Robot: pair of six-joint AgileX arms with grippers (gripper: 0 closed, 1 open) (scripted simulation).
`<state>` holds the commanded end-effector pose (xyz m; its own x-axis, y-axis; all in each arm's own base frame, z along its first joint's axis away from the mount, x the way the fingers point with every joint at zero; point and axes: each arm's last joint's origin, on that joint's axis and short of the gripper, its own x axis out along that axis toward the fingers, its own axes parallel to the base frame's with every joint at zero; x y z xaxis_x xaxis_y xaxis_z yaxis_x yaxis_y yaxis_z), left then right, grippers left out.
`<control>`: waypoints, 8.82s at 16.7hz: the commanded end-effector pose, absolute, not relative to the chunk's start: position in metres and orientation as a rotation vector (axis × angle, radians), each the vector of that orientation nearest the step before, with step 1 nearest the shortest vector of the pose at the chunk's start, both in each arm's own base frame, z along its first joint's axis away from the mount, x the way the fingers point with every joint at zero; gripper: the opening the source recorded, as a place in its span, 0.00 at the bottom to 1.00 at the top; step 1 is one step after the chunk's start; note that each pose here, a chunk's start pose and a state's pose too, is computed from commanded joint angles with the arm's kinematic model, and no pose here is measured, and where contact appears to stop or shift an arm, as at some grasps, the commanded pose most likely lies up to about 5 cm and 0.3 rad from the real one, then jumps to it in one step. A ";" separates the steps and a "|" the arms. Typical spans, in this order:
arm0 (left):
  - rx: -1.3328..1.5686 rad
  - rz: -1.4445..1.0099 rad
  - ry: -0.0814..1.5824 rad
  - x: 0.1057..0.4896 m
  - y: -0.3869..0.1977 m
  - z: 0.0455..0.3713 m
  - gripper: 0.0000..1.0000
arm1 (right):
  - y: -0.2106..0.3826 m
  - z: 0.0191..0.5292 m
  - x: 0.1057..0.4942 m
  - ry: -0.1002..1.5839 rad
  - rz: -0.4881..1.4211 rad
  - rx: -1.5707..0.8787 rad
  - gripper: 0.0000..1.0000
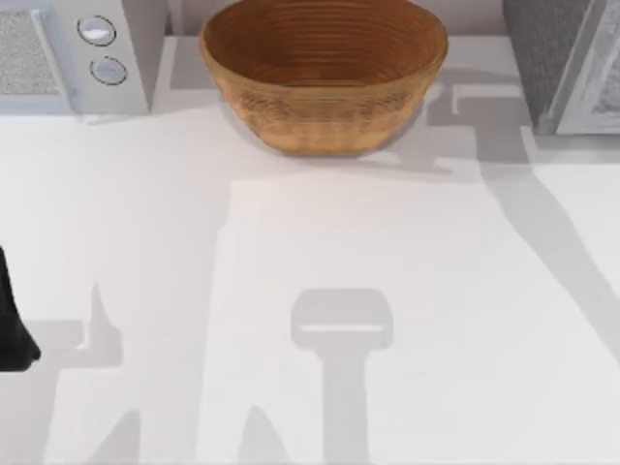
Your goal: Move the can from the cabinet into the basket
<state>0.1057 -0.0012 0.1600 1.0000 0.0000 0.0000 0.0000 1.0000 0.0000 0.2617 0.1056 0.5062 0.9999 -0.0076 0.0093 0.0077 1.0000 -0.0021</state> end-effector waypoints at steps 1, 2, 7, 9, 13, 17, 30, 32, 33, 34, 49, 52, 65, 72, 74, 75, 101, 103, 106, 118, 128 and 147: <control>0.000 0.000 0.000 0.106 -0.001 0.160 1.00 | 0.104 0.506 0.261 -0.008 -0.009 -0.002 1.00; 0.000 0.000 0.000 0.106 -0.001 0.160 1.00 | 0.104 0.506 0.262 -0.009 -0.009 -0.002 1.00; 0.000 0.000 0.000 0.106 -0.001 0.160 1.00 | 0.107 0.507 0.306 -0.006 -0.008 -0.003 1.00; 0.000 0.000 0.000 0.106 -0.001 0.160 1.00 | 0.106 0.507 0.319 -0.009 -0.008 -0.002 1.00; 0.000 0.000 0.000 0.106 -0.001 0.160 1.00 | 0.105 0.507 0.322 -0.009 -0.008 -0.002 1.00; 0.000 0.000 0.000 0.106 -0.001 0.160 1.00 | 0.105 0.507 0.322 -0.009 -0.008 -0.002 0.70; 0.000 0.000 0.000 0.106 -0.001 0.160 1.00 | 0.105 0.507 0.322 -0.009 -0.008 -0.002 0.00; 0.000 0.000 0.000 0.106 -0.001 0.160 1.00 | 0.105 0.507 0.322 -0.009 -0.008 -0.002 0.00; 0.000 0.000 0.000 0.106 -0.001 0.160 1.00 | 0.105 0.507 0.322 -0.009 -0.008 -0.002 0.00; 0.000 0.000 0.000 0.106 -0.001 0.160 1.00 | 0.105 0.507 0.322 -0.009 -0.008 -0.002 0.00; 0.000 0.000 0.000 0.106 -0.001 0.160 1.00 | 0.107 0.567 0.141 -0.010 -0.007 -0.001 0.00; 0.000 0.000 0.000 0.106 -0.001 0.160 1.00 | 0.108 0.565 0.144 -0.004 -0.009 -0.005 0.00; 0.000 0.000 0.000 0.106 -0.001 0.160 1.00 | 0.053 0.408 0.132 0.136 0.157 -0.050 0.00; 0.000 0.000 0.000 0.106 -0.001 0.160 1.00 | 0.016 0.256 0.106 0.061 0.123 -0.018 0.00; 0.000 0.000 0.000 0.106 -0.001 0.160 1.00 | 0.009 0.219 0.105 0.049 0.066 -0.011 0.00; 0.000 0.000 0.000 0.106 -0.001 0.160 1.00 | 0.005 0.203 0.105 0.046 0.039 -0.009 0.00; 0.000 0.000 0.000 0.106 -0.001 0.160 1.00 | 0.079 0.341 0.245 -0.034 -0.003 0.009 0.00; 0.000 0.000 0.000 0.106 -0.001 0.160 1.00 | 0.115 0.346 0.291 -0.027 -0.002 0.009 0.00; 0.000 0.000 0.000 0.106 -0.001 0.160 1.00 | 0.179 0.329 0.351 -0.014 -0.001 0.005 0.00; 0.000 0.000 0.000 0.106 -0.001 0.160 1.00 | 0.316 0.231 0.420 0.002 0.002 0.000 0.00; 0.000 0.000 0.000 0.106 -0.001 0.160 1.00 | 0.316 0.222 0.443 0.001 0.002 0.001 0.00; 0.000 0.000 0.000 0.106 -0.001 0.160 1.00 | 0.316 0.221 0.443 0.002 0.002 0.000 1.00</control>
